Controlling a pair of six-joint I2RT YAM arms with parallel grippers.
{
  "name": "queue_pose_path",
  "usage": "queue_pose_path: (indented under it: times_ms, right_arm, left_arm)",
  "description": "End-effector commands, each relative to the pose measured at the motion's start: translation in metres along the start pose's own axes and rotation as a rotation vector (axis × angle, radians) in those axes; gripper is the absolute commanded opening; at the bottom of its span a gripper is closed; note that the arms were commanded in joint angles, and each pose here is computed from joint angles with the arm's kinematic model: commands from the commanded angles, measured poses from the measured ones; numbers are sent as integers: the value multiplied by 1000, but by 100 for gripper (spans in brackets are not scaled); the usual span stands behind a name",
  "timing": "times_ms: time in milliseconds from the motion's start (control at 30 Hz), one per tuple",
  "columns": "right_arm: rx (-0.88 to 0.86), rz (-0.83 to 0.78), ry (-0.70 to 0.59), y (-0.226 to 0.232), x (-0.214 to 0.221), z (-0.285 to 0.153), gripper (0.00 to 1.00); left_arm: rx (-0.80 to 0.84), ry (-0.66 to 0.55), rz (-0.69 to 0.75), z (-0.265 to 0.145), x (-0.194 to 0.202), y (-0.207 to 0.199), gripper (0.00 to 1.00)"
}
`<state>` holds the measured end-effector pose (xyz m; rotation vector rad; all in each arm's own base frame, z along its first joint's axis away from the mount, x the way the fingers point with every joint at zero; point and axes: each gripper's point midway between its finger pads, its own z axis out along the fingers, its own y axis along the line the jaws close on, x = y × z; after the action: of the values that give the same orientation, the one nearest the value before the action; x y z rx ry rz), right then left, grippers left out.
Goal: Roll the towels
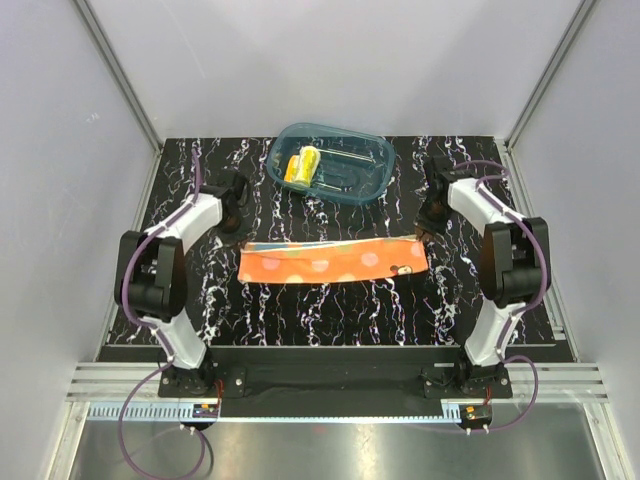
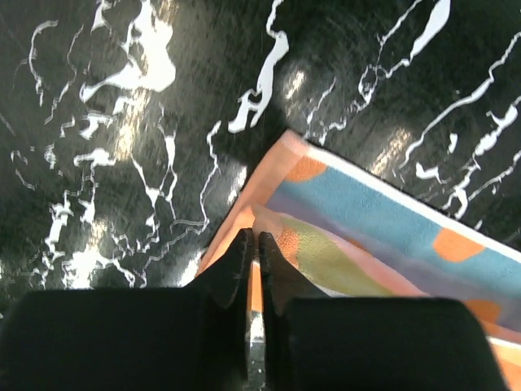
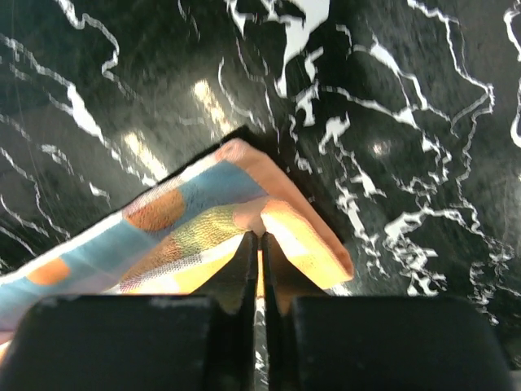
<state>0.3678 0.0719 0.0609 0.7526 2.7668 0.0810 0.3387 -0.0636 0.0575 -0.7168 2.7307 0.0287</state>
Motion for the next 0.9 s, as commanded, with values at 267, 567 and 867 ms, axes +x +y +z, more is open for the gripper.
queue_pose_path:
  times_ms: [267,567,867]
  right_arm:
    - [2,34,-35,-1,-22,3,62]
    - [-75,26,-206,-5,-34,-66,60]
    - [-384,-25,38,27,38,-52,0]
  left_arm:
    - [9,-90,13,-14,-45,-6,53]
    - [-18,-206,3,-62,-47,21,55]
    - [272,-123,44,-53,3,-24,49]
